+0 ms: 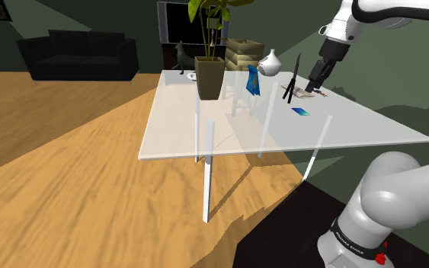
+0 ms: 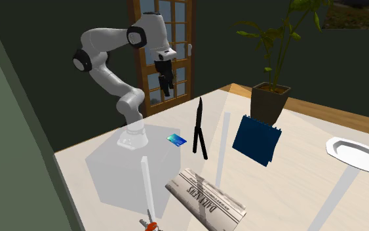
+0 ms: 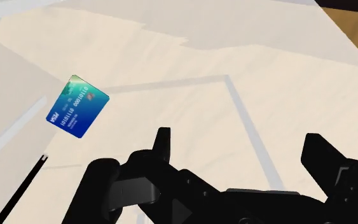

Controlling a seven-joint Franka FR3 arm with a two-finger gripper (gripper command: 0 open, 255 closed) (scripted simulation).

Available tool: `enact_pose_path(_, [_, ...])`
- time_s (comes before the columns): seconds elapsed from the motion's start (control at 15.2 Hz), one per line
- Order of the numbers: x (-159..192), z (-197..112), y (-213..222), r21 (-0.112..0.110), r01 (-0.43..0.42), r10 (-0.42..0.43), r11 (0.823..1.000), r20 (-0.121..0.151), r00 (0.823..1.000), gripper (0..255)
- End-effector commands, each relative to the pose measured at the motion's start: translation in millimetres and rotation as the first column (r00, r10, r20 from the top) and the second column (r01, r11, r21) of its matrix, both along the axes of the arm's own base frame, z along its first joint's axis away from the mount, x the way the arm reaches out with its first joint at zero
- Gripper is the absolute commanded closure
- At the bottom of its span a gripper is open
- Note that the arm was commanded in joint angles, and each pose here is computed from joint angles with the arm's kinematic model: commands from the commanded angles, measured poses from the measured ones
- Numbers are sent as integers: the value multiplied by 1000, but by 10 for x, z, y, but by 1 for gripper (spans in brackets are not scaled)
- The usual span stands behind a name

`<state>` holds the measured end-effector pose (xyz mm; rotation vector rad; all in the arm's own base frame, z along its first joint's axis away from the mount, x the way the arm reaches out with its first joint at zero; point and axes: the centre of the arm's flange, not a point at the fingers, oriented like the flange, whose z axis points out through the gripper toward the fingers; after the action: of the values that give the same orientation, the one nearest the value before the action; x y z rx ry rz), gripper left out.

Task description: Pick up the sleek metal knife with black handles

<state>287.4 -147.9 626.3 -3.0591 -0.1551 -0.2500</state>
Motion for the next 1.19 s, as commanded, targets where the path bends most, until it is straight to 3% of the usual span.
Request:
enact_pose_path(0.0, [66,-38,-301,4,-59,59,998,34,998,0])
enact_pose_path(0.26, [236,-80,-828,13,-169,167,986,98,981,0])
enact_pose_path(0.53, [466,-117,-1331,15,-277,271,961,163,949,0])
enact_pose_path(0.79, [752,-146,-1806,9,-382,370,924,227,901,0])
enact_pose_path(1.12, [1182,-164,-2350,-8,-505,483,863,304,821,0])
